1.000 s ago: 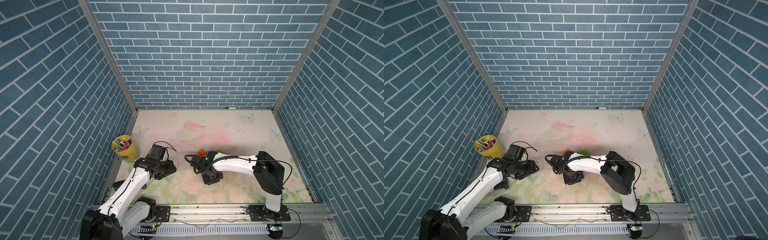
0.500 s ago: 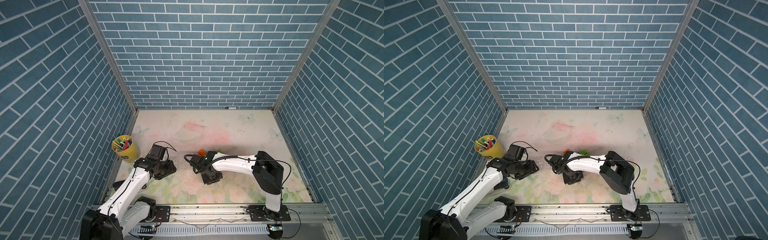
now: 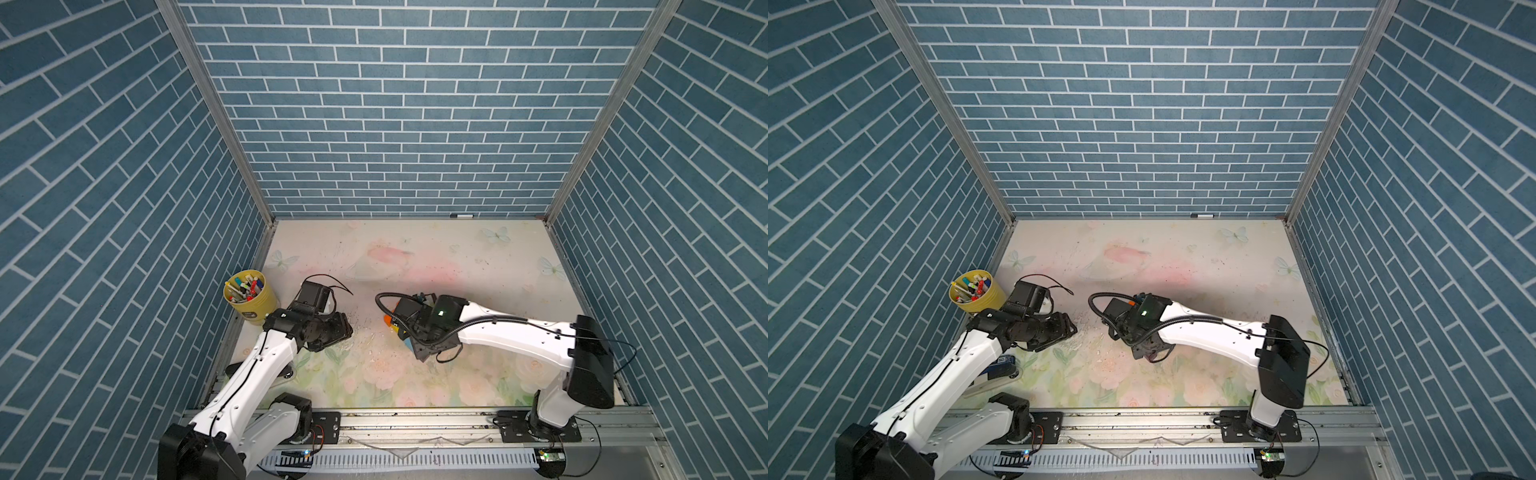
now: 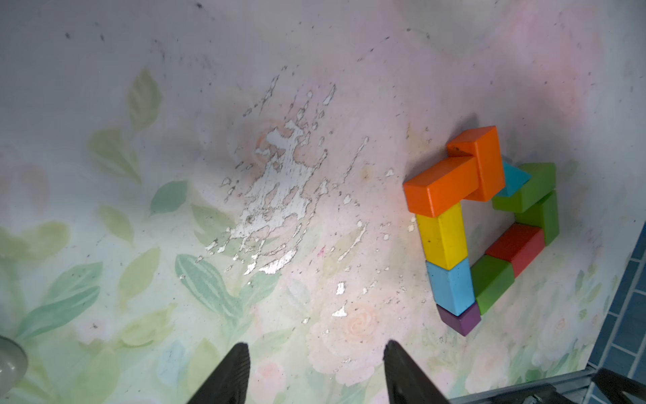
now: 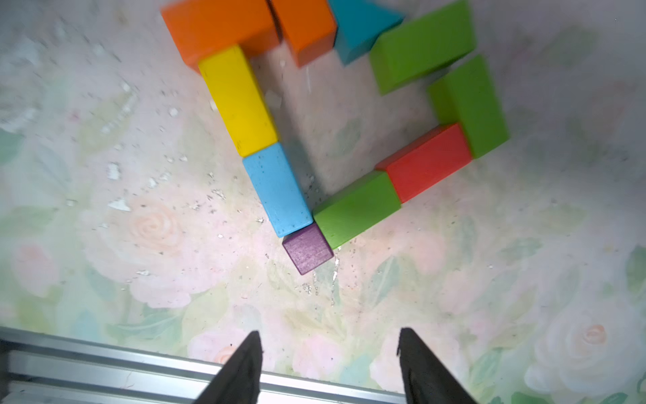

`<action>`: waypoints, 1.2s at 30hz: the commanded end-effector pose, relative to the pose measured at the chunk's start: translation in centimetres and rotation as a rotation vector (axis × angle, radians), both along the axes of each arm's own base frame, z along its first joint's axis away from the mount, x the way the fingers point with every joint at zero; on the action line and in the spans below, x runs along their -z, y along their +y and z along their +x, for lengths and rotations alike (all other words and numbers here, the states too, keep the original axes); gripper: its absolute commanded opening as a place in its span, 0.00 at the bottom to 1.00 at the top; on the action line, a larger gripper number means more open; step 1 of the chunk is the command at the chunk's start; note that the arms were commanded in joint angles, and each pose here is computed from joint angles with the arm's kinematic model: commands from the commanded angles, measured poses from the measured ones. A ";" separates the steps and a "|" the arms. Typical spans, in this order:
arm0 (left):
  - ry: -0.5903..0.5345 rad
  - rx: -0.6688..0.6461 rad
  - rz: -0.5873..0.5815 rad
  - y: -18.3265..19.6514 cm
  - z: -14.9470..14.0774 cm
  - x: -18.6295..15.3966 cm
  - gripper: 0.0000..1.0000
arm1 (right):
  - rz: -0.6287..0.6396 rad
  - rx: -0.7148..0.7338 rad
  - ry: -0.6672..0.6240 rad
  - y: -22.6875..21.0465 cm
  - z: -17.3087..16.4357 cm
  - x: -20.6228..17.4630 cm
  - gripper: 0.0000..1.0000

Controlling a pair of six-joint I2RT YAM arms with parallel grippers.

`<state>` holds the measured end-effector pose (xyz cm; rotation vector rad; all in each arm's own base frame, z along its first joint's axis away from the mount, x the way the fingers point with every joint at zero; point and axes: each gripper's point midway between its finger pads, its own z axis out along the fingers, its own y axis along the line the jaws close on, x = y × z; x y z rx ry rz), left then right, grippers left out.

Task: Assemble a heart with building blocks
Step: Assemble the building block at the center of the board, then reset both arms

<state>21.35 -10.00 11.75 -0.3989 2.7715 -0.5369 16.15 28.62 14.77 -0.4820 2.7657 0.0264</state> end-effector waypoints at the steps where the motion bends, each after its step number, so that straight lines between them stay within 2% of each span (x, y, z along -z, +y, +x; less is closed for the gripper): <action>1: -0.024 0.036 0.026 0.1 0.8 -1.5 0.65 | -0.002 0.113 -0.187 -4.3 2.9 -3.7 0.66; 4: -0.116 0.061 0.064 0.2 2.8 -4.4 0.67 | 0.023 0.305 -0.310 -10.1 5.9 -5.5 0.67; 7: -0.265 0.090 0.131 0.8 5.4 -8.2 0.69 | -0.023 0.505 -0.508 -16.8 8.3 -7.8 0.66; 9: -0.369 0.073 0.194 1.6 7.2 -10.5 0.70 | -0.054 0.480 -0.605 -18.1 9.7 -9.1 0.67; 10: -0.419 0.065 0.235 2.1 8.2 -11.6 0.70 | -0.126 0.487 -0.701 -19.3 10.6 -9.6 0.65; 12: -0.498 0.044 0.347 3.6 9.9 -13.0 0.71 | -0.288 0.538 -0.870 -21.6 11.3 -10.4 0.82; 13: -0.524 0.007 0.422 4.8 10.8 -13.2 0.74 | -0.378 0.571 -0.952 -22.7 11.6 -11.0 0.96; 14: -0.539 -0.037 0.499 6.1 11.9 -12.9 0.80 | -0.448 0.637 -1.006 -24.2 11.5 -11.4 0.98; 16: -0.546 0.023 0.624 6.7 13.9 -10.4 0.95 | -0.500 0.769 -0.982 -27.6 11.6 -10.7 0.98; 18: -0.504 0.012 0.683 8.2 15.3 -7.6 0.99 | -0.490 0.858 -0.924 -30.1 12.1 -8.3 0.98; 19: -0.491 -0.016 0.681 9.1 15.9 -6.3 1.00 | -0.440 0.853 -0.879 -30.6 13.0 -6.4 0.98; 22: -0.494 -0.155 0.633 12.4 16.1 -3.6 1.00 | -0.001 0.839 -0.770 -31.3 15.3 -1.0 0.99; 23: -0.496 -0.178 0.593 13.1 16.0 -2.9 1.00 | 0.077 0.860 -0.739 -32.3 15.4 -0.4 0.99; 24: -0.504 -0.189 0.572 13.5 15.9 -2.4 1.00 | 0.057 0.911 -0.731 -33.9 15.0 -0.3 0.99; 25: -0.516 -0.192 0.577 14.0 15.8 -1.9 1.00 | -0.017 0.962 -0.753 -35.7 14.3 -0.3 0.99; 27: -0.538 -0.179 0.615 14.5 15.6 -1.2 1.00 | -0.189 1.026 -0.863 -38.6 13.3 -0.6 0.99; 29: -0.559 -0.157 0.626 14.5 15.4 -0.3 1.00 | -0.285 1.037 -0.918 -40.1 12.4 0.7 0.98; 31: -0.601 -0.141 0.603 13.9 15.7 0.1 1.00 | -0.252 0.964 -0.890 -39.6 13.4 2.5 0.94; 32: -0.621 -0.130 0.592 13.6 16.0 0.2 1.00 | -0.174 0.898 -0.891 -38.3 14.9 2.5 0.93; 36: -0.649 -0.049 0.562 12.4 17.3 1.9 1.00 | -0.069 0.698 -1.002 -35.7 18.1 1.9 0.96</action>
